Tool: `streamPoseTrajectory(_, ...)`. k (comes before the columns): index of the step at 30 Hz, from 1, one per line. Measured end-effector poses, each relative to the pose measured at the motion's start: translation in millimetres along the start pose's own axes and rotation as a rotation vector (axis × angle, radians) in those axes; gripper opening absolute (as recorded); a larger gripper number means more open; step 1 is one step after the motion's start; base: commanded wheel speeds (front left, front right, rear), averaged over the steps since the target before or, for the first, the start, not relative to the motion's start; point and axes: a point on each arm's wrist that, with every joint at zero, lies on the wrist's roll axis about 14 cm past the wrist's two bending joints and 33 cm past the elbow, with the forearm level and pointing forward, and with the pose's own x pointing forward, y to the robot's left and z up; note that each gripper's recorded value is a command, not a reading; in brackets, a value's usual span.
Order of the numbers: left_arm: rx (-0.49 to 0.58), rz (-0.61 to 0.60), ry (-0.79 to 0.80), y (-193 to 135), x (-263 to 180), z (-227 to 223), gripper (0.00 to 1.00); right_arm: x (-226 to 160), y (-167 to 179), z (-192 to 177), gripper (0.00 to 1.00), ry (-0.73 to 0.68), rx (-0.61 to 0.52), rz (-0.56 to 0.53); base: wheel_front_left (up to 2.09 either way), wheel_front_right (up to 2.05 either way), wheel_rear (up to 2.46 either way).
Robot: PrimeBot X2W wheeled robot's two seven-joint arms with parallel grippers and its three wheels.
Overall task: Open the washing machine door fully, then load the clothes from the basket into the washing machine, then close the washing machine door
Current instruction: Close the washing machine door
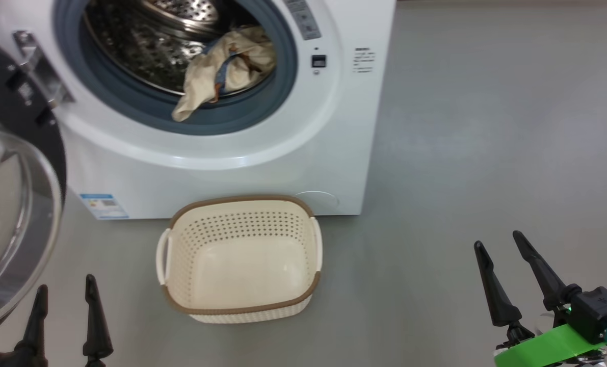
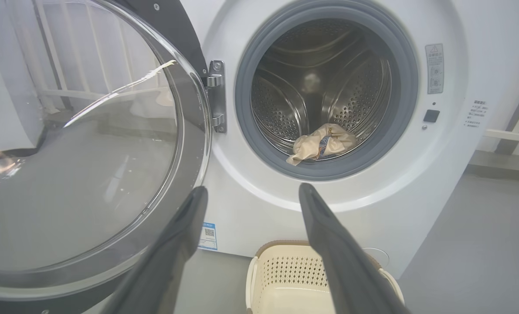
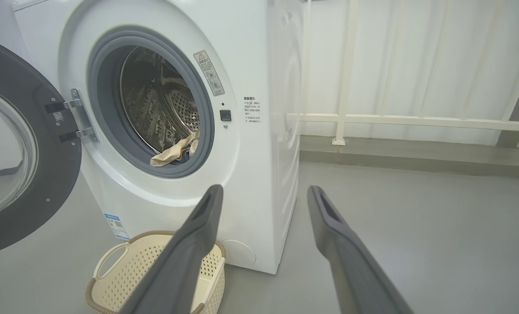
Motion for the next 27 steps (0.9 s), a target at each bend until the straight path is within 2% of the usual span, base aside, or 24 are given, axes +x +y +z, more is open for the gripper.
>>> streamPoseTrajectory(14, -0.004, 0.233, -0.005, 72, -57, 5, 1.00, 37, 74, -11, 1.00, 0.022, 0.016, 0.253, 0.00, 0.00, 0.00)
streamPoseTrajectory(20, -0.003, 0.355, -0.011, 106, -94, 8, 1.00, 49, 112, -14, 1.00, 0.024, 0.029, 0.367, 0.00, 0.00, 0.00)
streamPoseTrajectory(27, -0.006, 0.465, -0.031, 133, -125, 14, 1.00, 58, 146, -18, 1.00, 0.033, 0.042, 0.466, 0.00, 0.00, 0.00)
